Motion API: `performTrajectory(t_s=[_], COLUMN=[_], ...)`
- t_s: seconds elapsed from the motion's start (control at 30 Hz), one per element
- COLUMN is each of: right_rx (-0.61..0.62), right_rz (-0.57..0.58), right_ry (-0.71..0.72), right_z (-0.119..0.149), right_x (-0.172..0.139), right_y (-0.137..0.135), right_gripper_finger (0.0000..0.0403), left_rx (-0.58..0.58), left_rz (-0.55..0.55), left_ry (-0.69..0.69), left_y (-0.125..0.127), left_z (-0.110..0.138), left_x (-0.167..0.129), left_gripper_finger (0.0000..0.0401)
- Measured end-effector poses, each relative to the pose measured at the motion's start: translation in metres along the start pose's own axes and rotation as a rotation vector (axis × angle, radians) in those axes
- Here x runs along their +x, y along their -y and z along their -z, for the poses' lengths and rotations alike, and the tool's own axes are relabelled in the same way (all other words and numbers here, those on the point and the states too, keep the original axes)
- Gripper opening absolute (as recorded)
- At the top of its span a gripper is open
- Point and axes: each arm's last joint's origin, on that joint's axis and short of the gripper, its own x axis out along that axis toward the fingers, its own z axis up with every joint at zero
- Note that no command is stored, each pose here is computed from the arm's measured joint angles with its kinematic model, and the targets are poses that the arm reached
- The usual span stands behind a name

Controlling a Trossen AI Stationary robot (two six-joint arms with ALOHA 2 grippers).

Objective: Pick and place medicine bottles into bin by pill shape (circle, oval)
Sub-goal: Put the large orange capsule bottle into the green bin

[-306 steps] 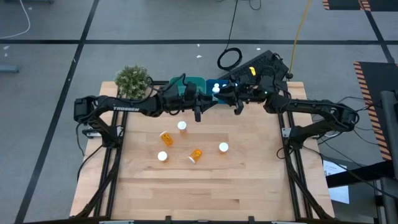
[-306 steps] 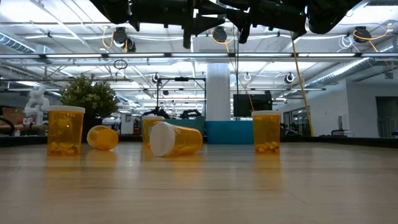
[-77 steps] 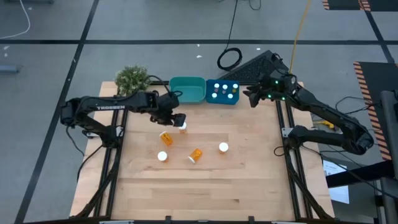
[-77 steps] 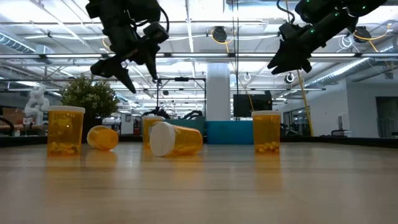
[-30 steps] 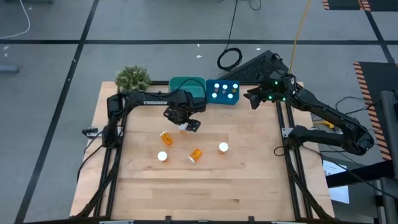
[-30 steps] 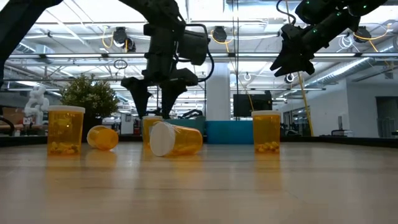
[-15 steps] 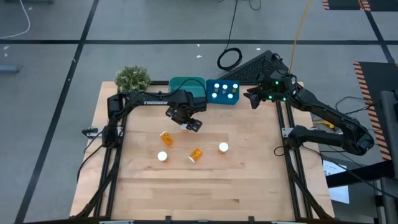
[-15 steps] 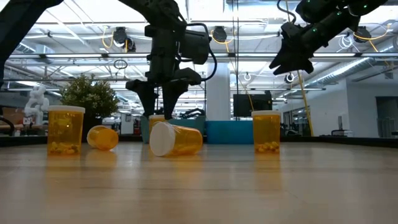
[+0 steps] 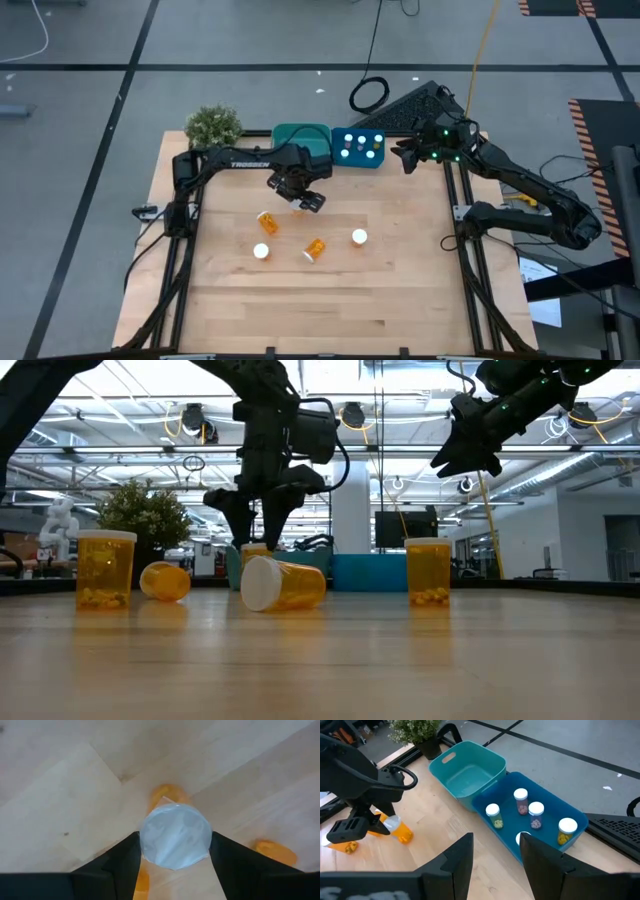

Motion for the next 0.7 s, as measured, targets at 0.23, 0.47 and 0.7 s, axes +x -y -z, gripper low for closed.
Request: performTrajectory(t_s=[0.23,0.47,0.7], right_rx=[0.000,0.000,0.006], right_rz=[0.000,0.000,0.000], right_ry=[0.000,0.000,-0.001], right_z=[0.000,0.000,0.000], right_x=[0.000,0.000,0.000], right_y=[0.000,0.000,0.000], right_gripper_finger=[0.0155,0.0155,0.0155], left_rx=[0.047,0.053,0.019], left_rz=[0.029,0.036,0.056], left_ry=[0.030,0.117,0.167], left_y=[0.000,-0.011,-0.038], left_z=[-0.009,-0.024,-0.040], left_x=[-0.028,-0.079,-0.114], left_gripper_finger=[0.0225,0.0225,0.0225])
